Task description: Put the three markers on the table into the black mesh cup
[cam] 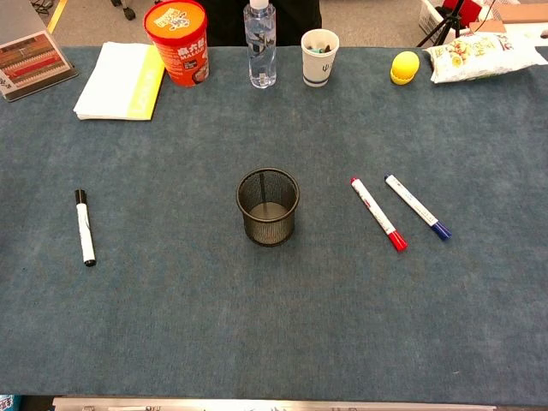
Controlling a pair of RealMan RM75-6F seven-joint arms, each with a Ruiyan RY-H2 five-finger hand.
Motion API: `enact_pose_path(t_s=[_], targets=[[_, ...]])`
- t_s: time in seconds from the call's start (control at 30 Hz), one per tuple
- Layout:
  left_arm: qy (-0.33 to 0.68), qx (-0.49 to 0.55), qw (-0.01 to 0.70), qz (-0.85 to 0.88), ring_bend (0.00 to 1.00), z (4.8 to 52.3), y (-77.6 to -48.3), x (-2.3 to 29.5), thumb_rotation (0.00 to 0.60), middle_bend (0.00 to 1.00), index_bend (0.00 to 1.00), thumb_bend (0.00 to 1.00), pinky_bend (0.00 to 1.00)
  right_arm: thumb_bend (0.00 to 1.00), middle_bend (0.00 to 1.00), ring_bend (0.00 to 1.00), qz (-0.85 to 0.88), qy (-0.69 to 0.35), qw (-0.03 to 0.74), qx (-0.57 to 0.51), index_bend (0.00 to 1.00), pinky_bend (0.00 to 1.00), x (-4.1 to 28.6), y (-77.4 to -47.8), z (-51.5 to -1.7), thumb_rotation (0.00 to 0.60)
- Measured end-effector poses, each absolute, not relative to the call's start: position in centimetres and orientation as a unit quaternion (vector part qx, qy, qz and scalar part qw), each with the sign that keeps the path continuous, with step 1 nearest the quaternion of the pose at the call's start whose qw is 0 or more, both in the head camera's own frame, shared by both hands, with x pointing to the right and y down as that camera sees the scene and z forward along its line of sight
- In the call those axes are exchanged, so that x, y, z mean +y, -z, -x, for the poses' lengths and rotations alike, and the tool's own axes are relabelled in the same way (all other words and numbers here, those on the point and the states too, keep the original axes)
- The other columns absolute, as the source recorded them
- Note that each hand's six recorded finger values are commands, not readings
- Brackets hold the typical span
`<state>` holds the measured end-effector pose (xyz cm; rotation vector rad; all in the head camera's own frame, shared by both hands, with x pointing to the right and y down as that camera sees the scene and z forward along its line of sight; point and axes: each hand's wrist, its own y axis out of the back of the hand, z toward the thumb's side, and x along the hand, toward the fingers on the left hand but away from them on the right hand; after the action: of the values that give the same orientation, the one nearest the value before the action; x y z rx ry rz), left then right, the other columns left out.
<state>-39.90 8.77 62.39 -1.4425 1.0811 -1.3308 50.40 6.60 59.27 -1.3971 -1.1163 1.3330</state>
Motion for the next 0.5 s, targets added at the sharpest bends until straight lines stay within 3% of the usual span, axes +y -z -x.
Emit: enact_pose_path(t_s=[0.5], targets=[[0.528, 0.424, 0.432, 0.595, 0.12, 39.80, -62.71, 8.64, 0.600, 0.19, 0.30, 0.23, 0.16, 0.09, 0.26, 0.10, 0.561, -0.532, 0.445, -0.452, 0.18, 0.18, 6.35, -58.70, -50.37, 0.600]])
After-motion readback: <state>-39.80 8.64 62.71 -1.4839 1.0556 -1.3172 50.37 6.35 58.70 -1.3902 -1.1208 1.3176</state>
